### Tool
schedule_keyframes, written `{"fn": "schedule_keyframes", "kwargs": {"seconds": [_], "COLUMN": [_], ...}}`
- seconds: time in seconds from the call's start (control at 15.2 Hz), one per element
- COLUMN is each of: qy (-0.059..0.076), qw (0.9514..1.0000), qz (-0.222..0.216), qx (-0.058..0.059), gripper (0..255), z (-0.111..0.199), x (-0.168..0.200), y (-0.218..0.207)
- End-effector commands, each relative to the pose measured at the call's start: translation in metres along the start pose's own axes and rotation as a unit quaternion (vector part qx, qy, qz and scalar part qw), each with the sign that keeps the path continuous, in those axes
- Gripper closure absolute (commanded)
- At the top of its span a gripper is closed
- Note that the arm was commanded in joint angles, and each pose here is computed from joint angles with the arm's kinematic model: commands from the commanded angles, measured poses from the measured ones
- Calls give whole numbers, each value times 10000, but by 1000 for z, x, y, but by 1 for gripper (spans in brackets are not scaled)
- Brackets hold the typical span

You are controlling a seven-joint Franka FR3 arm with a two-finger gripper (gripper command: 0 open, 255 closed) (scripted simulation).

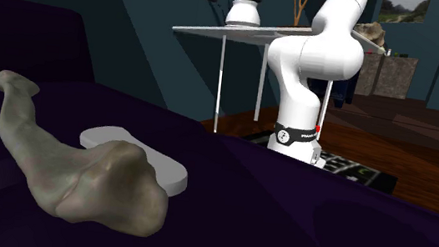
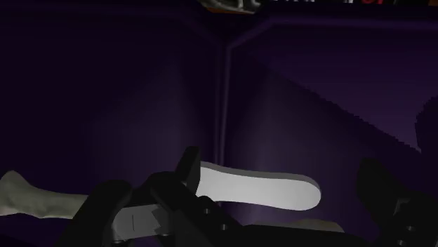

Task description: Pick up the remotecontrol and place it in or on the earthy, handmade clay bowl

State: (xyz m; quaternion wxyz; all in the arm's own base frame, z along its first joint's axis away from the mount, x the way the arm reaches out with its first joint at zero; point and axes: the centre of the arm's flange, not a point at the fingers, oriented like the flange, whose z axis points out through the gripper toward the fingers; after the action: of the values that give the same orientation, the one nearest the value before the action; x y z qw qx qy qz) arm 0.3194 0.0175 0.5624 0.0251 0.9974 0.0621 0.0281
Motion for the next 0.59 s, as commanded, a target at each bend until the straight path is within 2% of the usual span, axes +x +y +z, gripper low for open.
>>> {"fn": "schedule_keyframes", "kwargs": {"seconds": [0.0, 0.13, 0.26, 0.4, 0.53], "qy": [0, 5, 10, 14, 19], "qw": [10000, 9973, 9890, 9754, 9564], "qz": [0, -740, -1475, -2202, -2918], "qx": [0, 26, 53, 79, 105], "gripper": [0, 0, 0, 0, 0], "z": [0, 20, 39, 59, 78], "x": [0, 13, 27, 43, 60], "y": [0, 13, 24, 33, 39]}}
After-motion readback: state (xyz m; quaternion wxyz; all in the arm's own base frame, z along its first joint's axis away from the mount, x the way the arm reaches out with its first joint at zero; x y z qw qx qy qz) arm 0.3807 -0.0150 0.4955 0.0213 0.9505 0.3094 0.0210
